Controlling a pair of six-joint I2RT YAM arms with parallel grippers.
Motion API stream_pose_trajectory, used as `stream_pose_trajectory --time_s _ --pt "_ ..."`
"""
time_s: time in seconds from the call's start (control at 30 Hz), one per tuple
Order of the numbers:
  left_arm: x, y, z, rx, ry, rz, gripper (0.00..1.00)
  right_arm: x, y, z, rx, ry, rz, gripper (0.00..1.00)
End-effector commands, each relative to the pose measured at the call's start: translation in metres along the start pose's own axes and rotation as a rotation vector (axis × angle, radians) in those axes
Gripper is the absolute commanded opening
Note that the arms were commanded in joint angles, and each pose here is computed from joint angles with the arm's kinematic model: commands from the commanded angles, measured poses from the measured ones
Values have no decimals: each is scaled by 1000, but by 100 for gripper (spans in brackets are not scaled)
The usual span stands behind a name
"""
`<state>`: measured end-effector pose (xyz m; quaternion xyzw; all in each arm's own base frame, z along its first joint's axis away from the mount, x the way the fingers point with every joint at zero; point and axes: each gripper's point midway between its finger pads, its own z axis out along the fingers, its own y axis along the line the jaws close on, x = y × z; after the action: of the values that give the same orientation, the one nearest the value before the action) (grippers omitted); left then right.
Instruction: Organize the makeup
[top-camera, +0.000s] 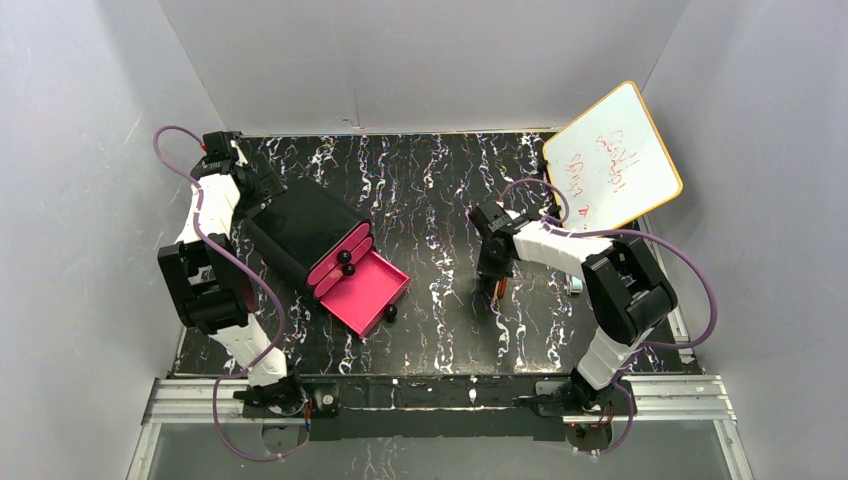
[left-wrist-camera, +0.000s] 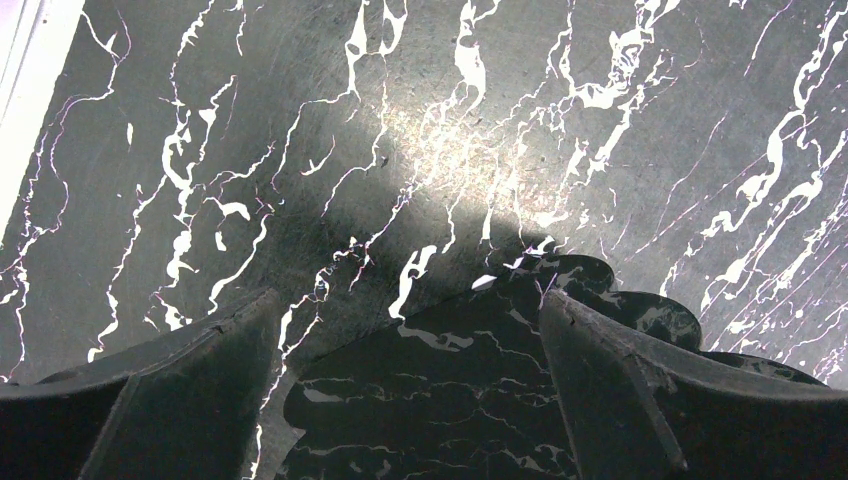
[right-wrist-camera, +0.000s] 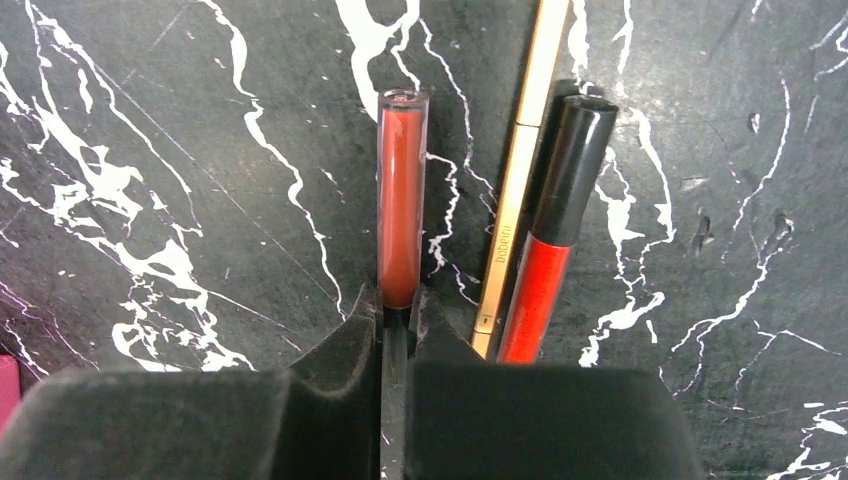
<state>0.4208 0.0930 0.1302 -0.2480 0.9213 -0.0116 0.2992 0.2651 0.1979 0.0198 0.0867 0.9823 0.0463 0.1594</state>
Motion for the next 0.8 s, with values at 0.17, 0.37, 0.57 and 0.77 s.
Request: stream_pose_trajectory --time_s 0.17,0.37,0.57,0.77 --pt "21 -5 -7 11 68 41 98 0 93 -62 -83 -144 -387 1" --pt "22 -5 -8 12 69 41 98 21 175 -111 -356 -87 -647 1" --pt "21 -6 -9 19 67 41 98 26 192 -112 -412 -82 -707 1" --pt "21 -7 -9 24 66 40 98 52 208 -102 -437 -32 -754 1"
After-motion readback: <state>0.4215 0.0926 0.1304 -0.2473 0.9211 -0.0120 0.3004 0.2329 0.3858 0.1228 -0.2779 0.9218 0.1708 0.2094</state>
